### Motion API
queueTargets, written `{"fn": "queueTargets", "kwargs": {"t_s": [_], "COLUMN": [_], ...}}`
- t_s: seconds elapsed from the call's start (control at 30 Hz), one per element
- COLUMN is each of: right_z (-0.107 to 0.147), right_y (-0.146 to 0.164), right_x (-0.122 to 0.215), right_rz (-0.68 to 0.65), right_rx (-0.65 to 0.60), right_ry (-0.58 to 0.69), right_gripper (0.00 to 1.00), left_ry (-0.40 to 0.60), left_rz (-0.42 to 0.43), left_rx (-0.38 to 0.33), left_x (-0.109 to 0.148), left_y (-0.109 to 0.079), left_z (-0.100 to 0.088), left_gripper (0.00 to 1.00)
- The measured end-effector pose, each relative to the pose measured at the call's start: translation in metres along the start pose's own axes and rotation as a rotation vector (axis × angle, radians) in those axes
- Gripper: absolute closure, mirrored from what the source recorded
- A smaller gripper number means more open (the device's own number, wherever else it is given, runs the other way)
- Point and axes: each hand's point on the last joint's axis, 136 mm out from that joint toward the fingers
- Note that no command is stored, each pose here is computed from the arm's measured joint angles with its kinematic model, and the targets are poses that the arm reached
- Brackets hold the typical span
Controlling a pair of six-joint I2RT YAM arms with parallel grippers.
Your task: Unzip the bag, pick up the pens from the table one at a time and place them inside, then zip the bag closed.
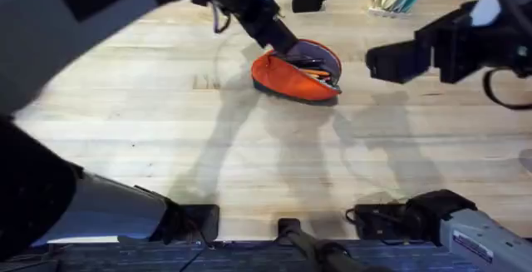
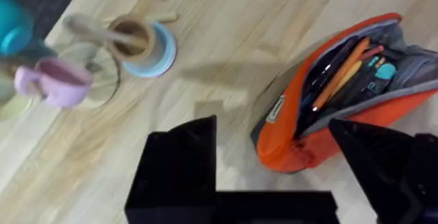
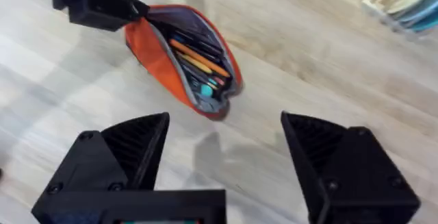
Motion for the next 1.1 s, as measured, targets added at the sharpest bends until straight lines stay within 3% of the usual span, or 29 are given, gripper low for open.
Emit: {"fn": "queueTargets", "kwargs": {"t_s": [0.2,0.4,0.67,0.8,0.83,0.93,1.1], "right_z": [-0.016,-0.027,-0.024,-0.021,-0.021,-0.017,-0.018], "right_y": [0.017,0.046,0.080,0.102,0.108,0.129,0.130], "right_x": [-0.017,-0.028,-0.049,-0.059,-0.061,-0.069,-0.068], "right_rz": [-0.071,-0.150,-0.228,-0.272,-0.283,-0.326,-0.328], "right_rx": [-0.052,-0.088,-0.135,-0.117,-0.110,-0.083,-0.105], "right_ry": [-0.023,-0.037,0.021,0.047,0.050,0.069,0.070], "right_gripper": [0.003,0.003,0.004,0.004,0.004,0.004,0.005], "left_ry": [0.001,0.021,0.010,0.024,0.021,0.012,-0.070], "left_rz": [0.066,0.151,0.096,0.102,0.099,0.142,0.205], "left_rx": [0.054,0.006,-0.055,-0.051,-0.062,-0.206,-0.301], "left_x": [0.013,0.025,0.039,0.042,0.042,0.044,0.052], "left_y": [0.012,0.011,0.042,0.044,0.044,0.035,0.027], "left_z": [0.027,0.056,0.082,0.090,0.089,0.092,0.095], "left_gripper": [0.008,0.008,0.008,0.008,0.008,0.007,0.007]}}
Point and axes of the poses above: each hand's point on the last joint's axis, 136 mm out from that joint toward the fingers, its own x axis back along the fingers, its own y axis along the line the jaws close on, z = x × y, and after that the axes turned 9 degrees about -x, right-handed
